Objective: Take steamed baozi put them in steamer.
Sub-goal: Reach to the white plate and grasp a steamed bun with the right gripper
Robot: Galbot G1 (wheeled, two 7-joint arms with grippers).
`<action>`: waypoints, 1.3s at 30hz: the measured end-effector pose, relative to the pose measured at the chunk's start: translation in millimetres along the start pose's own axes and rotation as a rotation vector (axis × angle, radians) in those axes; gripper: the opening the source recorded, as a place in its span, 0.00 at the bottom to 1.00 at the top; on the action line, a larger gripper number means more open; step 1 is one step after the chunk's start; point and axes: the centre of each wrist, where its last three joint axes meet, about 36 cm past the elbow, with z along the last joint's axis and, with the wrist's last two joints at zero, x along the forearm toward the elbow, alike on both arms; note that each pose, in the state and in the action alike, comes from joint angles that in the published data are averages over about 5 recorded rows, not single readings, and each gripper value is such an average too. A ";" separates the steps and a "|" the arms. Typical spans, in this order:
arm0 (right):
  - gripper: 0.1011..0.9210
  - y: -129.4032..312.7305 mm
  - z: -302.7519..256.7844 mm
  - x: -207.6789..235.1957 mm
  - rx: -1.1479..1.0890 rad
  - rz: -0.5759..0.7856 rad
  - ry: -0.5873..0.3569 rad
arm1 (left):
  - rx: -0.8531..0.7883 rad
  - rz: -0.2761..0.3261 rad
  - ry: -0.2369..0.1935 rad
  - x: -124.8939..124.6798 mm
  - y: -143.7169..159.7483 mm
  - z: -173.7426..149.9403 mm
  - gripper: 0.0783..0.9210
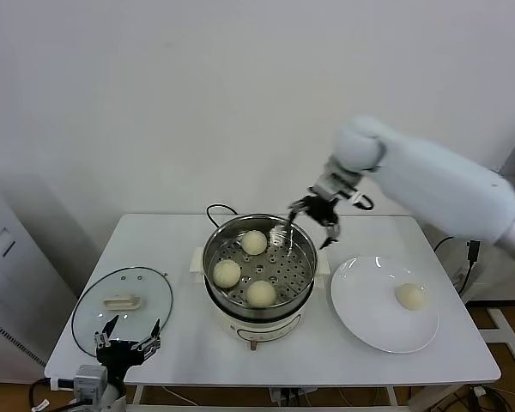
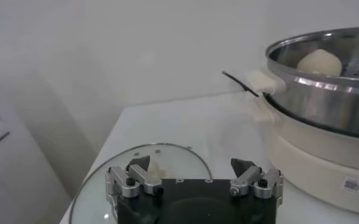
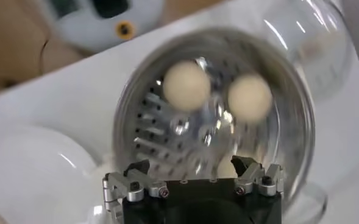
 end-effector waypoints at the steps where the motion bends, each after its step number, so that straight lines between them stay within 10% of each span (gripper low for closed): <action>1: 0.88 10.6 10.8 4.0 -0.054 0.007 0.005 | 0.004 0.003 -0.001 -0.5 -0.1 0.3 0.88; 16: 0.88 148.1 121.7 -37.1 -0.482 0.008 0.140 | 0.046 0.050 0.020 -6.0 -4.4 6.5 0.88; 39: 0.88 213.7 177.5 -121.4 -0.654 -0.114 0.218 | 0.053 0.053 0.066 -7.9 -3.9 14.2 0.88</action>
